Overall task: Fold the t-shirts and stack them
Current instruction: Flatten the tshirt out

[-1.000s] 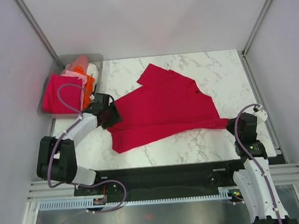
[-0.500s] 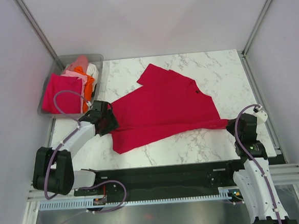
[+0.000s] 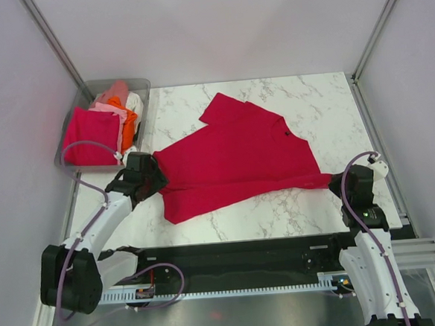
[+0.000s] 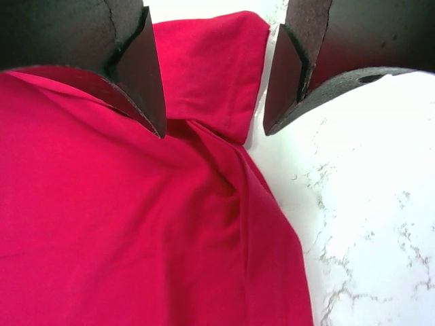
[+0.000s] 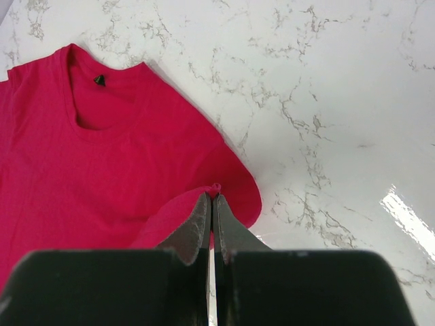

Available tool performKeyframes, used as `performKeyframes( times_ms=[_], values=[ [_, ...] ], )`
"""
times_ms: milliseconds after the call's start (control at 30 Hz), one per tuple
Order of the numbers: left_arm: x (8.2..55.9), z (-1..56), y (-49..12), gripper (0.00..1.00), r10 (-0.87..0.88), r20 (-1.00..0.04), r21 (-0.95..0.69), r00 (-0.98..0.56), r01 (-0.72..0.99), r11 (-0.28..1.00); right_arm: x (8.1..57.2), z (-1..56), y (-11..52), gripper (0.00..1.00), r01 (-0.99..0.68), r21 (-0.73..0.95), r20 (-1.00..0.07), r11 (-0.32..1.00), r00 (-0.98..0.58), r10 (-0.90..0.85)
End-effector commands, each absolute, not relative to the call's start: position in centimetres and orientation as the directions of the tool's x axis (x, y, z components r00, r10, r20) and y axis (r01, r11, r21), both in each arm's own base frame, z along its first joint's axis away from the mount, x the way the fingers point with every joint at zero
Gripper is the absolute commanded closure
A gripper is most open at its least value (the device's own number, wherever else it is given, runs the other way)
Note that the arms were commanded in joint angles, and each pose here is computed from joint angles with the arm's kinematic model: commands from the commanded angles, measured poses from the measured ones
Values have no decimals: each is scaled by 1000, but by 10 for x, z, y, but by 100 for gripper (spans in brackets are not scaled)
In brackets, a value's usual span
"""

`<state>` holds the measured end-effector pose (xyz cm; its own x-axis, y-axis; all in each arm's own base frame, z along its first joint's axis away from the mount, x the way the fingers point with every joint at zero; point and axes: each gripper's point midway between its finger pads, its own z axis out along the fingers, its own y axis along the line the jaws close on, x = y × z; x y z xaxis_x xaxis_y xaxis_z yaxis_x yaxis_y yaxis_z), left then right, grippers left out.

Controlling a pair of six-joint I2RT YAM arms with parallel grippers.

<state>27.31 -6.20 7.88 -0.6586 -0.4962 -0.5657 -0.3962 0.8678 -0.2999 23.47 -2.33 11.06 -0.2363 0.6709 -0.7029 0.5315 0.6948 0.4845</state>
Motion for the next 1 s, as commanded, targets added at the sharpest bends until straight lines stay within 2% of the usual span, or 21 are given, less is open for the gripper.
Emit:
performKeyframes(
  times_ms=[0, 300, 400, 433, 500, 533, 700, 967],
  values=[
    [279, 67, -61, 34, -525, -544, -289, -654, -442, 849, 240, 115, -23, 100, 516, 502, -706, 694, -219, 673],
    [296, 48, -60, 38, -526, -539, -251, -658, -470, 846, 240, 118, -19, 100, 500, 516, -701, 696, -220, 678],
    [302, 46, -57, 53, -513, -550, -227, -659, -473, 851, 240, 122, -19, 100, 493, 521, -703, 696, -214, 678],
    [303, 47, -57, 70, -507, -555, -222, -659, -471, 854, 240, 123, -19, 100, 492, 520, -706, 698, -212, 675],
    [304, 48, -55, 92, -499, -563, -212, -659, -468, 858, 239, 124, -22, 100, 499, 515, -711, 697, -206, 672],
    [305, 49, -55, 98, -500, -567, -215, -655, -467, 857, 239, 124, -22, 100, 502, 512, -713, 697, -204, 670],
    [312, 53, -62, 98, -510, -555, -246, -657, -456, 855, 242, 122, -28, 100, 535, 511, -709, 672, -178, 682],
    [372, 78, -120, 98, -518, -485, -412, -704, -339, 846, 257, 124, -49, 100, 636, 474, -718, 609, -122, 685]
  ],
)
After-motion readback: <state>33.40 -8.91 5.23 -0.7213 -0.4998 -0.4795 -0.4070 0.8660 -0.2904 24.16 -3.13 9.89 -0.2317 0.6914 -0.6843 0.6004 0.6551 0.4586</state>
